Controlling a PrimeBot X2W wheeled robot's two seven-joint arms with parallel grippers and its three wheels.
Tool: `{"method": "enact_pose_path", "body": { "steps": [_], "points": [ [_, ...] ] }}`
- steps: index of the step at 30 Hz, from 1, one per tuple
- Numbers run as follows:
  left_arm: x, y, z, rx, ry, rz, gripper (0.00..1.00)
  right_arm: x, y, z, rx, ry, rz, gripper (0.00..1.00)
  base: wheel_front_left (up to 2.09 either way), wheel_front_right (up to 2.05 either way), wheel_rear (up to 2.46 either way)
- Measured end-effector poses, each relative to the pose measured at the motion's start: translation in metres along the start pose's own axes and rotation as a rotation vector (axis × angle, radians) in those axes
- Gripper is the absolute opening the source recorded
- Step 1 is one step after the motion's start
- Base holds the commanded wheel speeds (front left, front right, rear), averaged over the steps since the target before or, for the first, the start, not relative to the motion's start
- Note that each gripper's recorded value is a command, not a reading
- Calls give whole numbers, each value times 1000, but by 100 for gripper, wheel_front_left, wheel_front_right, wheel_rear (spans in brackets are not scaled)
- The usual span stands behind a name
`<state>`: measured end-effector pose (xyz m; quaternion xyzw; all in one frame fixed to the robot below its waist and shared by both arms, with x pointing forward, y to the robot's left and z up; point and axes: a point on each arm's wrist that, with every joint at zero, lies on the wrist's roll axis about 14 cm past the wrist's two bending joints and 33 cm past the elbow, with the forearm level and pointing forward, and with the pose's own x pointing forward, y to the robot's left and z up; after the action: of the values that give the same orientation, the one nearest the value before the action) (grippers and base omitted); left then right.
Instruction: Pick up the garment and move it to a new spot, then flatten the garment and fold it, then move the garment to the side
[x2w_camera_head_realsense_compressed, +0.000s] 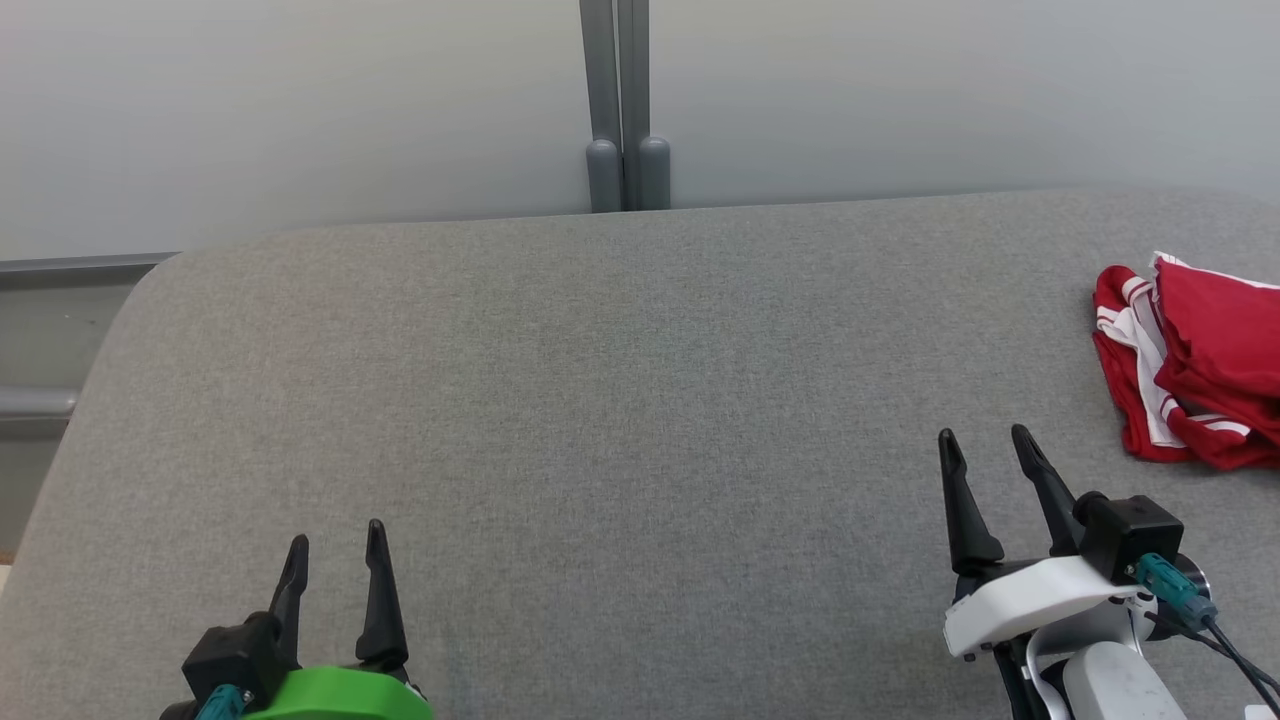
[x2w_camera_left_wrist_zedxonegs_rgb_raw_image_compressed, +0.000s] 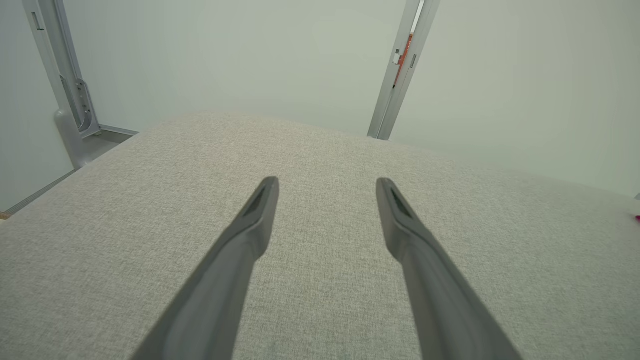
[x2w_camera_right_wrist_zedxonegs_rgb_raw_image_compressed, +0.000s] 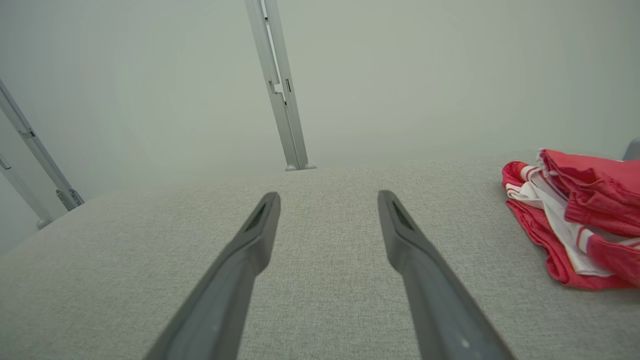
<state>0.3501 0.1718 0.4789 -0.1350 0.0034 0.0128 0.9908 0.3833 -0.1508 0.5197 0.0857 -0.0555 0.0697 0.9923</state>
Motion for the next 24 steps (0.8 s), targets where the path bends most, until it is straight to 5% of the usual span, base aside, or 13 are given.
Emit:
{"method": "enact_pose_path", "body": {
  "steps": [4, 5, 10, 24],
  "points": [
    [0, -3, 0, 7, 1, -11, 100, 0, 2, 0, -1, 2, 7, 100, 0, 0, 0],
    [-2, -2, -6, 7, 20, -7, 0, -2, 2, -6, 2, 20, 4, 0, 0, 0, 0],
    [-12, 3, -27, -2, 90, 13, 0, -14, -1, -28, 24, 91, -16, 0, 0, 0, 0],
    [-9, 16, -29, -238, 128, 78, 0, -15, -17, -31, 269, 109, -108, 0, 0, 0, 0]
  ]
}}
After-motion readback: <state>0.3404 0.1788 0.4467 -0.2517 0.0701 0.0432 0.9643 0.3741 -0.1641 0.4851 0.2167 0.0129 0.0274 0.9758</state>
